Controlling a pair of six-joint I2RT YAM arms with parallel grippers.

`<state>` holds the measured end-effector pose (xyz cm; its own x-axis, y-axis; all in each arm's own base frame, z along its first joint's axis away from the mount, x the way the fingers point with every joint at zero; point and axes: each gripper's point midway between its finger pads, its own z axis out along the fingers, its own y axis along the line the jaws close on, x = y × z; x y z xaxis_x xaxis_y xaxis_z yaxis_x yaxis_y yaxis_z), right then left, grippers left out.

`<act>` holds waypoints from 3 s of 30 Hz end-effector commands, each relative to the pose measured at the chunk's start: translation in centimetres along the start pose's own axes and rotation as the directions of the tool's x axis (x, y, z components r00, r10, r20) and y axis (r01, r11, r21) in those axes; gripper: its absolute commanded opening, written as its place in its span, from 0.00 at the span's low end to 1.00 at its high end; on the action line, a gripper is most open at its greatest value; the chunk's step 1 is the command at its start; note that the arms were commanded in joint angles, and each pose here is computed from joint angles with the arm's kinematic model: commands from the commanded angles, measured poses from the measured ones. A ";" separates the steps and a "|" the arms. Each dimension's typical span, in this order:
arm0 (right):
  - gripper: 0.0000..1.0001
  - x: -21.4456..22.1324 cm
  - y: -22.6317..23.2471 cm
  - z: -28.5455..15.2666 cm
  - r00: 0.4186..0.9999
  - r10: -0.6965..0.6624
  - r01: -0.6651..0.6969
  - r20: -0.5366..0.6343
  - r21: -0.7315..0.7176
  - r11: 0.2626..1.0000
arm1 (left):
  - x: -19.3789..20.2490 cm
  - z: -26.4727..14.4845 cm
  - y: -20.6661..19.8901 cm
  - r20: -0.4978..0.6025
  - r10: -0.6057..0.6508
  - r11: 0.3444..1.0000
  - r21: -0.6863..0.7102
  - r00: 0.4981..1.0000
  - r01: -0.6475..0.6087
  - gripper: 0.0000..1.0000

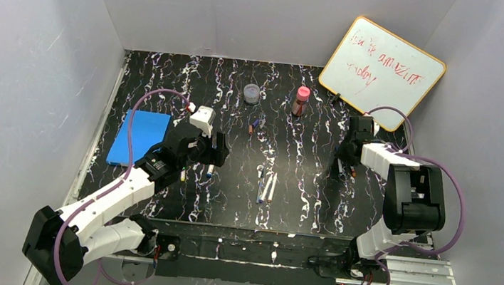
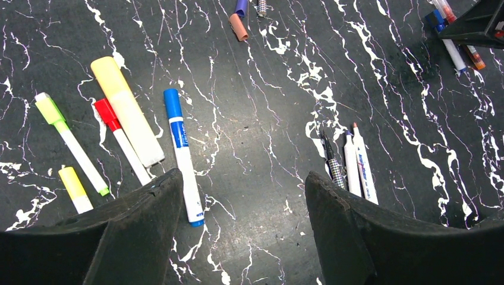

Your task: Open the pen caps

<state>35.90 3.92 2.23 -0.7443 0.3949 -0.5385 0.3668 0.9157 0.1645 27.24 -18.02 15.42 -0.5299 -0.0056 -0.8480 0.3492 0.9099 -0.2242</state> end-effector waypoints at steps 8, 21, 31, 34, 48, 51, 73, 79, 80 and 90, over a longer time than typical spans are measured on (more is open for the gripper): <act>0.29 3.8 0.3 0.0 0.990 -0.068 0.076 -0.125 0.062 0.995 | -1.2 -0.4 -0.8 0.034 0.001 1.000 0.028 0.999 -0.002 0.72; 0.01 4.0 1.3 -0.5 0.984 -0.101 0.105 -0.149 0.022 0.994 | -1.0 -0.5 -0.3 0.029 0.009 1.000 0.006 1.000 -0.009 0.71; 0.01 1.3 11.4 -13.0 0.967 -0.228 0.256 0.116 -0.412 0.875 | -1.5 -0.7 -0.4 0.050 -0.024 1.000 -0.011 0.998 0.025 0.69; 0.01 3.8 14.6 -19.3 0.949 -0.276 0.303 0.151 -0.674 0.673 | -2.4 -0.8 -2.0 0.050 -0.079 0.995 0.056 0.996 0.076 0.71; 0.01 10.1 19.9 -29.8 0.915 -0.266 0.380 0.304 -0.871 0.312 | -10.2 -2.3 -14.1 0.005 -0.395 0.794 0.505 0.919 0.338 0.73; 0.01 9.9 20.6 -30.9 0.916 -0.223 0.388 0.333 -0.876 0.285 | -9.7 -2.1 -15.3 -0.042 -0.410 0.764 0.529 0.911 0.368 0.71; 0.01 8.8 21.8 -30.4 0.913 -0.182 0.406 0.364 -0.839 0.361 | -7.4 -2.0 -16.2 -0.120 -0.393 0.765 0.507 0.912 0.397 0.41; 0.01 8.8 21.8 -30.4 0.912 -0.184 0.409 0.366 -0.837 0.362 | -7.2 -1.7 -16.3 -0.127 -0.387 0.769 0.503 0.913 0.396 0.31; 0.01 8.9 21.8 -30.4 0.911 -0.188 0.411 0.366 -0.837 0.361 | -7.2 -1.7 -16.4 -0.127 -0.387 0.769 0.502 0.913 0.396 0.29; 0.01 9.1 21.7 -30.7 0.912 -0.190 0.409 0.364 -0.841 0.353 | -6.8 -1.3 -16.6 -0.140 -0.384 0.768 0.499 0.912 0.400 0.37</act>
<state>19.83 29.24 23.41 -0.5864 0.1158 -0.8017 -0.6158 0.5792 0.5341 24.09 -31.94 24.36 -0.7327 -0.3003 -0.6107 0.4186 0.5086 -0.7523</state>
